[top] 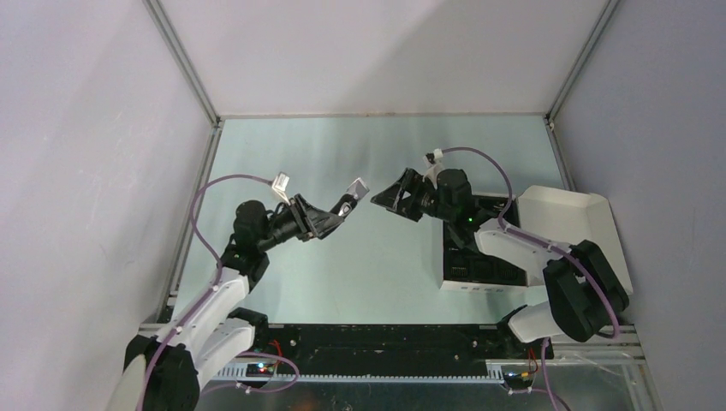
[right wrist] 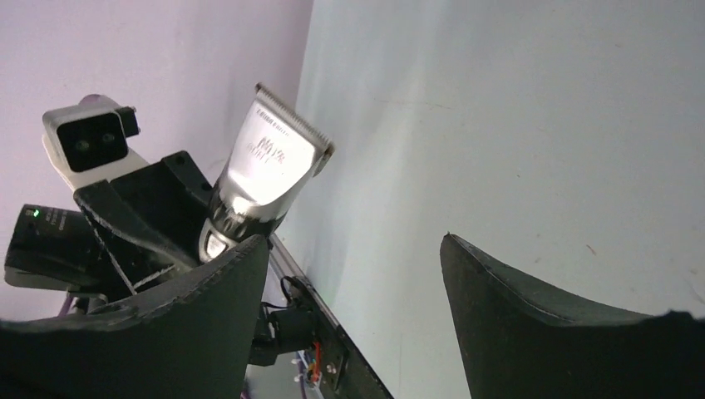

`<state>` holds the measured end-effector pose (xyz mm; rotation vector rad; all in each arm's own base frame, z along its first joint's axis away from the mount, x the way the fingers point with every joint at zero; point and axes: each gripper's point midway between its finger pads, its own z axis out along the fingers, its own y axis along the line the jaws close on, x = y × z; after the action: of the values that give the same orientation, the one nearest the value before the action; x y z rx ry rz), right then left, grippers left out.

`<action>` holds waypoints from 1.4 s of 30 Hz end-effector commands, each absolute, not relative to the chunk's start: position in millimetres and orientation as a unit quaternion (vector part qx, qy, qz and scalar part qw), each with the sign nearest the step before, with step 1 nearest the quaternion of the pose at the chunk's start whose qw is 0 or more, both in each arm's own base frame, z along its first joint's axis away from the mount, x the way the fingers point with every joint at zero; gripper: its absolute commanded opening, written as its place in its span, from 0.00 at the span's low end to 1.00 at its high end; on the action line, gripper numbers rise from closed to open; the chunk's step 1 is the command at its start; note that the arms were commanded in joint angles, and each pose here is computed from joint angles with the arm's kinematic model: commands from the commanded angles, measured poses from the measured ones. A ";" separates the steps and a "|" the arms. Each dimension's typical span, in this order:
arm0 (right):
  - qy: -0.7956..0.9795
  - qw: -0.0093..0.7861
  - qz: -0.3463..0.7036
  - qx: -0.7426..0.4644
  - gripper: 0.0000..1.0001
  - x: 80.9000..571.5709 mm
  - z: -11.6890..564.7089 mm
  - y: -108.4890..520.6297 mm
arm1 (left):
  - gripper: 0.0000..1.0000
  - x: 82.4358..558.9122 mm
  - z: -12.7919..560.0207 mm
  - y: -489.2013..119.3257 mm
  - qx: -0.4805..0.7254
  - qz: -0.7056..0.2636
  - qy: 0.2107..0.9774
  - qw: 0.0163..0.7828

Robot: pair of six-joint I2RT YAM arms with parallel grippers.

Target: Sort the hair-cutting tools

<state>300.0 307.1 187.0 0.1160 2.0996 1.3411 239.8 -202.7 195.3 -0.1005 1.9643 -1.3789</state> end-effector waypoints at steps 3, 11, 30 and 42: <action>0.740 0.350 0.574 0.026 0.81 314.1 237.5 330.4 | 0.00 223.7 240.5 -215.9 0.013 -0.598 0.707 0.378; 0.709 0.343 0.616 0.011 0.81 313.6 253.6 344.9 | 0.00 218.5 250.2 -222.5 0.024 -0.619 0.690 0.375; 0.676 0.304 0.670 -0.025 0.63 289.5 275.4 360.5 | 0.00 216.6 269.5 -234.4 0.023 -0.659 0.657 0.365; 0.680 0.334 0.653 -0.012 0.00 294.3 289.5 326.8 | 0.37 226.1 244.4 -230.2 0.002 -0.614 0.699 0.366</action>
<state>290.7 348.1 263.5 0.0233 1.8671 1.7672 217.0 -234.7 239.4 0.0023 1.8144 -1.6679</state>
